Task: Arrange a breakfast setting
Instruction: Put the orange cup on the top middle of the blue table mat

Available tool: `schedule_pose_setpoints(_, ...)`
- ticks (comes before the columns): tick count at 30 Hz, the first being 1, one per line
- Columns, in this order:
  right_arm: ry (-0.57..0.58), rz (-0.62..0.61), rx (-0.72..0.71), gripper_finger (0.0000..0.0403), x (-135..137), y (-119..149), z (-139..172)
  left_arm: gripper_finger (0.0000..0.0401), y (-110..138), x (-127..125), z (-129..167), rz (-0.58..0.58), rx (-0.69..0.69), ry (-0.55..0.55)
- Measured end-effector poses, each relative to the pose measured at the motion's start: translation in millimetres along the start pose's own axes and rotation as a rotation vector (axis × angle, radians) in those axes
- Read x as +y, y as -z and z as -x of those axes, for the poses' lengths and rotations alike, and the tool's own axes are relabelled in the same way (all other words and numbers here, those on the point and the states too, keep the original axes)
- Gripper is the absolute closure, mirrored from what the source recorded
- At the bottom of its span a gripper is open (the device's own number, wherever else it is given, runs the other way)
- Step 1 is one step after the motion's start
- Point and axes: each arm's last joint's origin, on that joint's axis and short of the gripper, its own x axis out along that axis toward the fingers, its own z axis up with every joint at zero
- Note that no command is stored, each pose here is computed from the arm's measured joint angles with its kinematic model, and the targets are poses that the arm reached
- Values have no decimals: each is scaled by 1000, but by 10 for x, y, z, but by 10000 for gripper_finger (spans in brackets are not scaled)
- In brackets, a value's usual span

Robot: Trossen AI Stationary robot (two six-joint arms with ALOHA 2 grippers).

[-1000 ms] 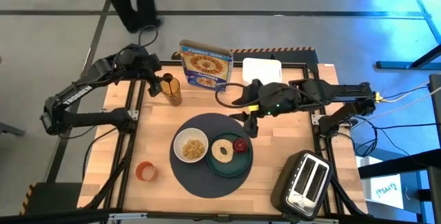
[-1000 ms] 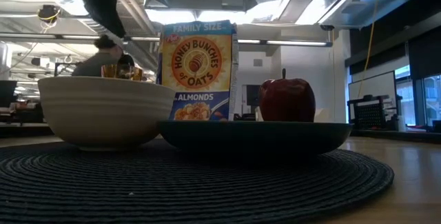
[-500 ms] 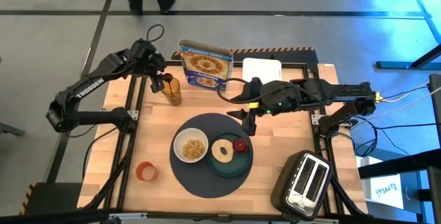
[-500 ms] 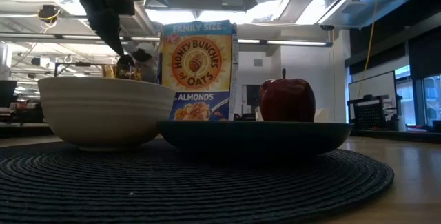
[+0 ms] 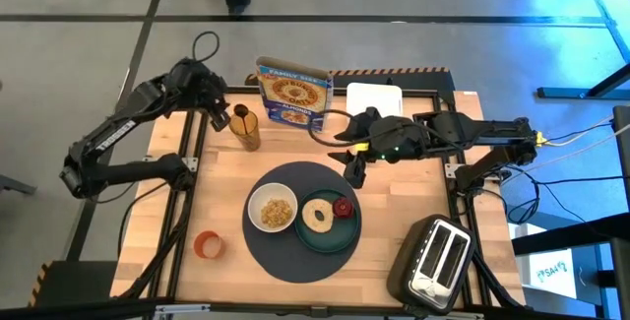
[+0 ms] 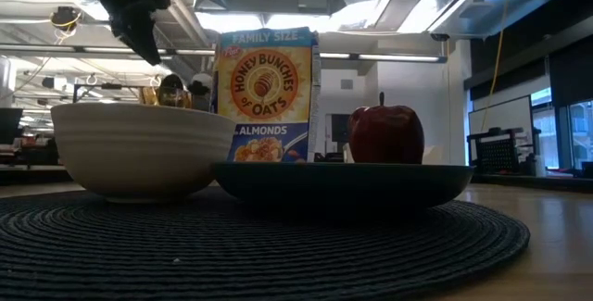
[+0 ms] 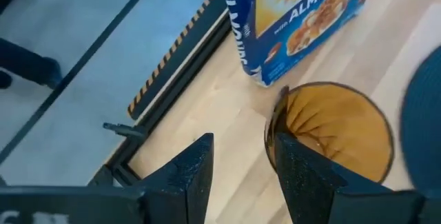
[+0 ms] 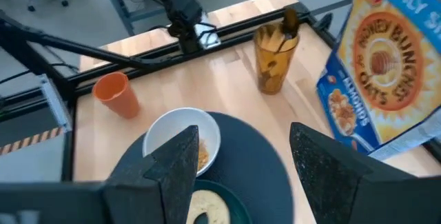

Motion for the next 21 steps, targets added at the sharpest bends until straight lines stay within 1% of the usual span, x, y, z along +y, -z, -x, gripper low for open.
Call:
schedule_pose_setpoints(2, 0, -6, 3, 187, -35, -13, -12, 254, 35, -33, 94, 23, -15, 22)
schedule_pose_setpoints(5, -8, -24, 11, 187, -117, -44, -37, 254, 50, -101, 329, 56, -64, 124)
schedule_pose_setpoints(7, -29, -35, 23, 187, -163, -60, -52, 254, 77, -163, 485, 84, -84, 238)
schedule_pose_setpoints(9, -46, -43, 32, 187, -208, -75, -65, 255, 110, -250, 605, 127, -86, 407)
schedule_pose_setpoints(10, -51, -45, 35, 187, -224, -80, -70, 255, 145, -301, 646, 146, -63, 494)
schedule_pose_setpoints(11, -55, -46, 38, 187, -241, -85, -74, 255, 198, -356, 673, 160, -7, 571)
schedule_pose_setpoints(13, -54, -38, 41, 187, -255, -87, -77, 255, 319, -469, 690, 165, 138, 672)
schedule_pose_setpoints(15, -51, -27, 45, 187, -256, -81, -77, 255, 445, -568, 705, 155, 299, 712)
schedule_pose_setpoints(17, -48, -23, 57, 187, -253, -68, -75, 255, 537, -649, 738, 124, 415, 736)
schedule_pose_setpoints(19, -40, -17, 85, 187, -260, -40, -71, 255, 574, -730, 771, 103, 466, 759)
schedule_pose_setpoints(21, -31, -21, 126, 187, -241, 11, -59, 255, 563, -830, 795, 83, 463, 792)
